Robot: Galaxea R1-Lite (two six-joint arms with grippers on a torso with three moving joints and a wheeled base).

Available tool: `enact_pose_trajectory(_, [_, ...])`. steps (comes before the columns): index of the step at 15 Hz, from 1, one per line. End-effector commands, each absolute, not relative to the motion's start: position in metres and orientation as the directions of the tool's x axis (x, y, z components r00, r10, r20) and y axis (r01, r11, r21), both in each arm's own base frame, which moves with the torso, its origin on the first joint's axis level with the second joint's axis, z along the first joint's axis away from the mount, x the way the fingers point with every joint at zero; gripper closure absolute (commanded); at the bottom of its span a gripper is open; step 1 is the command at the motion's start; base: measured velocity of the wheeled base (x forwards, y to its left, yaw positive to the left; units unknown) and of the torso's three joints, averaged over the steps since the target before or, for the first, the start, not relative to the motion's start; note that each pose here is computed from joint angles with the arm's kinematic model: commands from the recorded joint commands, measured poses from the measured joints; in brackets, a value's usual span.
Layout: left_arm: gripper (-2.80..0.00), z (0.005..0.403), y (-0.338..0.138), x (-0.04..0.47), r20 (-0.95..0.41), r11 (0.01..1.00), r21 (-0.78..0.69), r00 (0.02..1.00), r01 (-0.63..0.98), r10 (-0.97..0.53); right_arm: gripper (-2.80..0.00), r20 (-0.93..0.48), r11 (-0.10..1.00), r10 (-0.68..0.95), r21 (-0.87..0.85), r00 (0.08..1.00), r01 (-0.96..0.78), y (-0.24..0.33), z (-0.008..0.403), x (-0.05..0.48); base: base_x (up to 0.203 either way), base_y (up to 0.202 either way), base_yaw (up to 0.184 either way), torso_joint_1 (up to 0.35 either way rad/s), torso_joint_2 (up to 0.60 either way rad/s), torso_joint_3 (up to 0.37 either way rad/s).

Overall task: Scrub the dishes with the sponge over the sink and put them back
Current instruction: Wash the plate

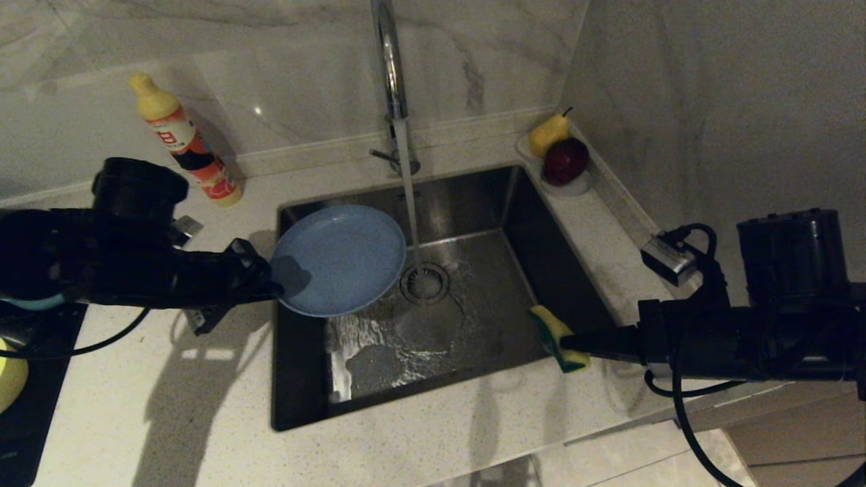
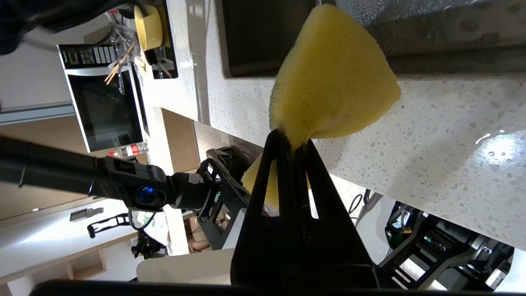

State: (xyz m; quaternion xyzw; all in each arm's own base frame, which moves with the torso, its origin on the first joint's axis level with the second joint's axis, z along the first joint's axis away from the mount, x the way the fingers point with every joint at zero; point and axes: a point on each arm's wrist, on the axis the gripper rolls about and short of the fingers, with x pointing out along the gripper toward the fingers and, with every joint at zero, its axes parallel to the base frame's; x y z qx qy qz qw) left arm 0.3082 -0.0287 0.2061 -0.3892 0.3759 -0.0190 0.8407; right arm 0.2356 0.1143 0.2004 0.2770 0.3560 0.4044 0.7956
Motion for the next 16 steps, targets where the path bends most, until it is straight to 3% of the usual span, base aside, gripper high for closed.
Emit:
enact_pose_trajectory(1, [0.00,0.172,-0.052,0.334,-0.660,0.709,-0.653,0.659,-0.264,-0.362,0.00,-0.341,0.514,0.844,0.732,0.413,-0.446,0.115,0.200,0.235,0.000,0.000,0.000,0.000,0.00,0.000])
enact_pose_trajectory(16, [0.00,0.137,-0.109,0.353,-0.573,0.725,-0.685,0.669,-0.073,-0.474,0.00,-0.330,0.509,0.847,0.729,0.417,-0.457,0.114,0.204,0.232,0.000,0.000,0.000,0.000,0.00,0.000])
